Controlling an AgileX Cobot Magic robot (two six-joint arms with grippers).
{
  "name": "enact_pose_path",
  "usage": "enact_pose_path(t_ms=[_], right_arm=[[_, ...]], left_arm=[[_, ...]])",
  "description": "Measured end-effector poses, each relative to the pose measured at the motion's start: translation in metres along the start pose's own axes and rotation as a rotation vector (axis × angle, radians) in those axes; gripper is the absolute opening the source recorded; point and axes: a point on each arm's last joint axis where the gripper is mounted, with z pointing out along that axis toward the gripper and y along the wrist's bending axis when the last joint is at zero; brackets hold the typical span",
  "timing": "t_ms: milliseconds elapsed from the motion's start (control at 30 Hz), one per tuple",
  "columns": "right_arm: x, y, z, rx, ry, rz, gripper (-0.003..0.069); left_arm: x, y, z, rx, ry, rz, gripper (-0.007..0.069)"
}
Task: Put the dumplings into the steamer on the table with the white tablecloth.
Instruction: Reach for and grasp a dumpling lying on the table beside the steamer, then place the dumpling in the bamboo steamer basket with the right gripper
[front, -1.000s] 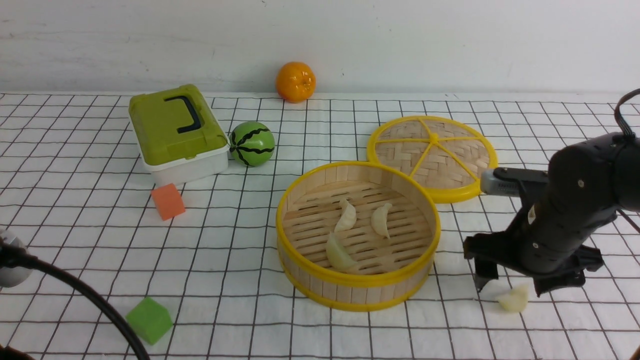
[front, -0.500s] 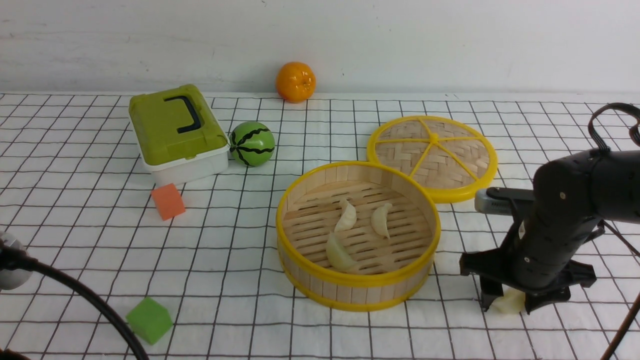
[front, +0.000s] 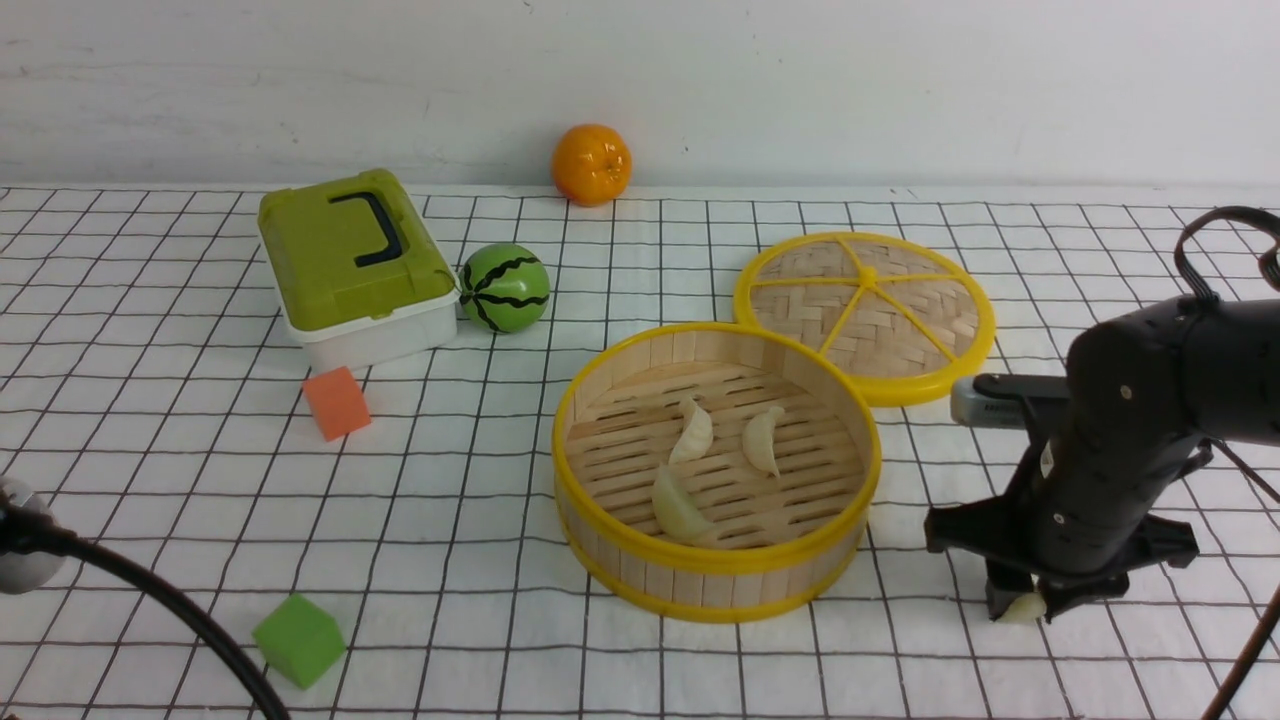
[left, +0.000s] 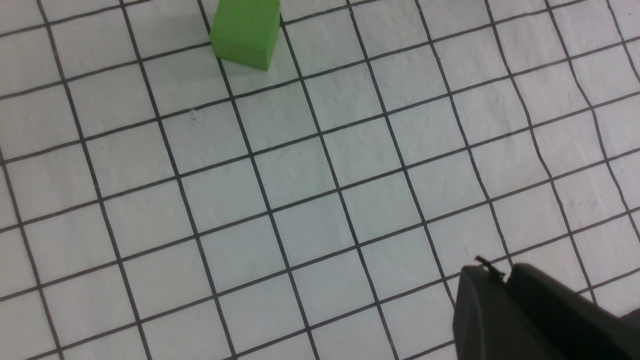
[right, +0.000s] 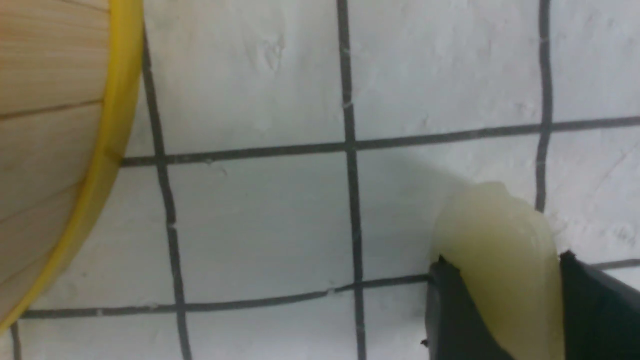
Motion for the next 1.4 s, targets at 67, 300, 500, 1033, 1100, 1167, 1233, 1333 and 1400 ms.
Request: enact_pose_path(t_ms=[67, 300, 500, 1033, 1100, 1167, 1233, 1333, 1400], right_arm=[[-0.001, 0.000, -0.003, 0.007, -0.004, -0.019, 0.0239], [-0.008, 0.046, -0.070, -0.072, -0.141, -0.262, 0.0239], [-0.004, 0.100, -0.091, -0.170, -0.196, -0.394, 0.0239], [-0.018, 0.138, -0.022, -0.213, -0.130, -0.372, 0.0244], [-0.018, 0.138, -0.021, -0.211, -0.127, -0.373, 0.0281], [-0.017, 0.138, -0.021, -0.209, -0.119, -0.372, 0.0330], [-0.016, 0.137, -0.028, -0.212, -0.113, -0.369, 0.0385], [-0.015, 0.132, -0.060, -0.234, -0.152, -0.391, 0.0427], [-0.013, 0.127, -0.091, -0.264, -0.210, -0.414, 0.0413]], left_arm=[[0.001, 0.000, 0.000, -0.001, 0.006, 0.000, 0.0057], [0.000, 0.000, 0.000, 0.000, 0.004, -0.001, 0.0057], [-0.001, -0.001, 0.000, 0.009, -0.016, -0.001, 0.0064], [-0.002, 0.000, 0.000, 0.000, -0.024, 0.007, 0.0074], [-0.002, 0.000, -0.001, 0.008, -0.044, 0.007, 0.0076], [0.001, 0.001, -0.001, 0.018, -0.073, 0.007, 0.0078], [0.007, 0.003, -0.003, 0.033, -0.112, 0.003, 0.0081], [0.028, 0.011, -0.010, 0.058, -0.188, -0.006, 0.0083], [0.043, 0.017, -0.017, 0.075, -0.251, -0.021, 0.0083]])
